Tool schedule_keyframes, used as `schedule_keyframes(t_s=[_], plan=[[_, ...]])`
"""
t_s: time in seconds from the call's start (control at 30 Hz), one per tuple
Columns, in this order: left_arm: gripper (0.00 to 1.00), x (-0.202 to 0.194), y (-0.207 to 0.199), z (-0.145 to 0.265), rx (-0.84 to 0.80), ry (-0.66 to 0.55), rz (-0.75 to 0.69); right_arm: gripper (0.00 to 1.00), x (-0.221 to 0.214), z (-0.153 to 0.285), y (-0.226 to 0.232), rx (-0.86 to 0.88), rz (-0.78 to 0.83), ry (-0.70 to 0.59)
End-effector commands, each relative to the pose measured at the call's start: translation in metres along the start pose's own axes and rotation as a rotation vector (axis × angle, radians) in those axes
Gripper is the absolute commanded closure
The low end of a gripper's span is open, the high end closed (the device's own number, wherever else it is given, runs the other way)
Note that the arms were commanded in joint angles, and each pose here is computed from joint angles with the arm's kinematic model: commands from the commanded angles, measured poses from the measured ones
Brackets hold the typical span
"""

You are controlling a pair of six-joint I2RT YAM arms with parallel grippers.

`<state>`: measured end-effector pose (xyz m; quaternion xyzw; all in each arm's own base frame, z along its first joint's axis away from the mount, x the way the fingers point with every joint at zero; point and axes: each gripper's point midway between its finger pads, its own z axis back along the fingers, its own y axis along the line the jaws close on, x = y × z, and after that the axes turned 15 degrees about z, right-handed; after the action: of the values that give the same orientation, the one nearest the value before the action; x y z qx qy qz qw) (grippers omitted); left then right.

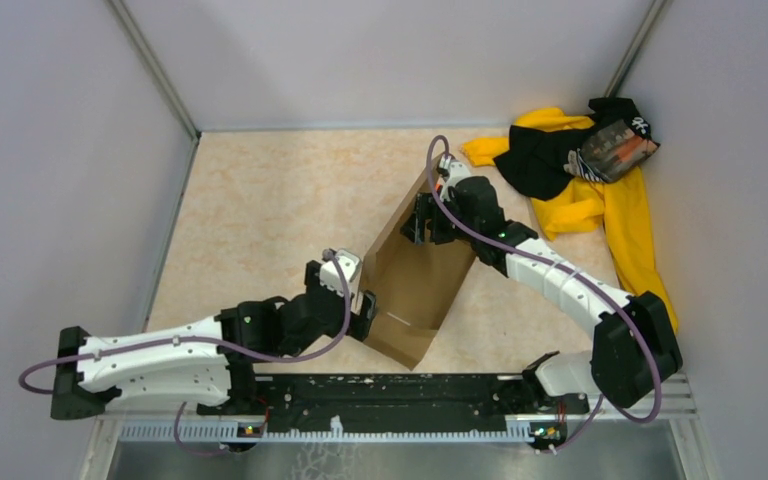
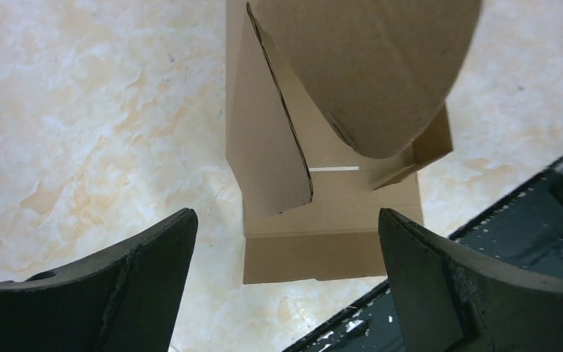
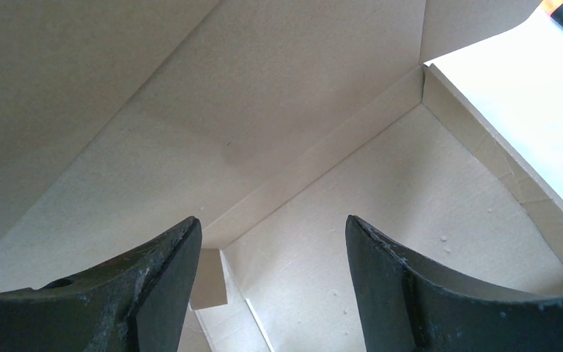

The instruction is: Fold the paper box

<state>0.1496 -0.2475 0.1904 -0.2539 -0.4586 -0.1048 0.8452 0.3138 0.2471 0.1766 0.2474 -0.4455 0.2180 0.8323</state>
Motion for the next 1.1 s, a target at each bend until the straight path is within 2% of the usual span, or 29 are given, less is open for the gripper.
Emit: schedule_keyframes(t_s=[0.0,0.17,0.37,0.73,1.07], plan=[[0.01,-0.002,0.012,-0.011,0.119,-0.059,0.01,0.28,0.037,0.002,0.006,0.025,0.017,-0.098],[0.03,0.003,0.018,-0.02,0.191,-0.116,0.012,0.28,0.037,0.002,0.006,0.029,0.02,-0.098],[0.35,0.011,0.023,-0.023,0.225,-0.176,0.014,0.28,0.038,0.002,0.006,0.031,0.034,-0.093],[0.63,0.017,0.051,-0.044,0.291,-0.171,0.055,0.28,0.026,-0.001,0.001,0.021,0.039,-0.066],[0.67,0.051,0.082,-0.062,0.338,-0.212,0.097,0.28,0.014,0.009,-0.021,-0.048,0.05,-0.056]])
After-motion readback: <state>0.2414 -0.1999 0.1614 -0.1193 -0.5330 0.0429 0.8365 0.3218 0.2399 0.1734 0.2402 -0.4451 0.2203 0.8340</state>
